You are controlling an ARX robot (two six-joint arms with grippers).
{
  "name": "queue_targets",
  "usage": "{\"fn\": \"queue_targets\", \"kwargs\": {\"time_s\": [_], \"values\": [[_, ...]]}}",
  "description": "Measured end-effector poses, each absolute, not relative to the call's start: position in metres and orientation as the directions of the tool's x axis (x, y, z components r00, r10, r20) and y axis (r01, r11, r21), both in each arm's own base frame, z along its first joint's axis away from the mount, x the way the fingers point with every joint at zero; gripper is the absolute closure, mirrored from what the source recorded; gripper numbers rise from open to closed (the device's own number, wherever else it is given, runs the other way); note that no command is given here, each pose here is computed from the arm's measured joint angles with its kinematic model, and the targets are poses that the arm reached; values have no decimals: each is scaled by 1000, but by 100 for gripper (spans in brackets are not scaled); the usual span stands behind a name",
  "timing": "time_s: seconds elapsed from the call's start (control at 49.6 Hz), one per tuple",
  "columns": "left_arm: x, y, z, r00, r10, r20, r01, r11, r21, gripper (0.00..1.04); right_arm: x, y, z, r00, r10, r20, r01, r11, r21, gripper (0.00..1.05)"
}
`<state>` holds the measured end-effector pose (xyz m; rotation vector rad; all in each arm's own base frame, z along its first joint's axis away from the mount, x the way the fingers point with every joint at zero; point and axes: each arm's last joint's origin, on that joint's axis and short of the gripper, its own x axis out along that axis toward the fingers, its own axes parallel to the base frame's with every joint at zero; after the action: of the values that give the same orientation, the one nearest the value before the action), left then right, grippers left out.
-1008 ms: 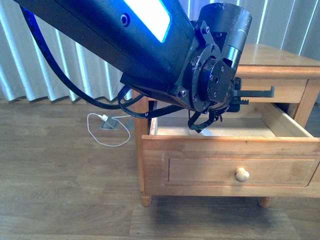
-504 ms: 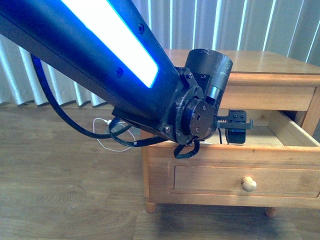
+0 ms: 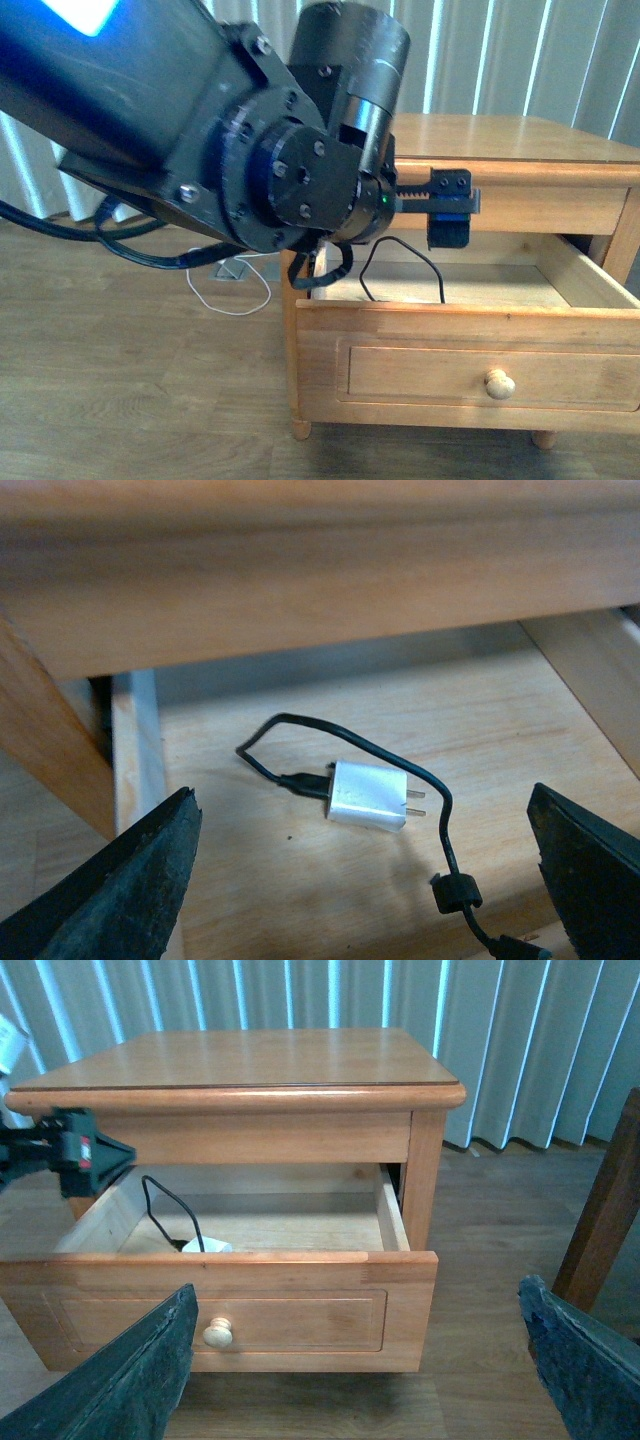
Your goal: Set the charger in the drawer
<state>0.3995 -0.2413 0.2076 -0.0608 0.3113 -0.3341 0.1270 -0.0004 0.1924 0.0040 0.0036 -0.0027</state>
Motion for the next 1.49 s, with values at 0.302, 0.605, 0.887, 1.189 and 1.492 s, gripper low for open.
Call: {"fn": "queue_targets", "kwargs": {"time_s": [0.302, 0.605, 0.887, 1.189, 1.492], "values": [[354, -187, 253, 952, -263, -157, 251, 964, -89, 6, 127, 0, 192, 1000, -3, -4, 3, 1000, 4, 9], [265, -108, 274, 990, -128, -64, 124, 990, -71, 6, 127, 0, 192, 1000, -3, -4, 3, 1000, 4, 9], [175, -64, 261, 998, -32, -51, 29, 997, -70, 6, 127, 0, 192, 1000, -3, -4, 3, 1000, 4, 9], [123, -45, 232, 997, 46, -64, -56, 985, -163, 6, 127, 0, 192, 1000, -3, -4, 3, 1000, 4, 9], [121, -41, 230, 1000, -8, -11, 7, 992, -123, 19, 127, 0, 192, 1000, -3, -4, 3, 1000, 4, 9]]}}
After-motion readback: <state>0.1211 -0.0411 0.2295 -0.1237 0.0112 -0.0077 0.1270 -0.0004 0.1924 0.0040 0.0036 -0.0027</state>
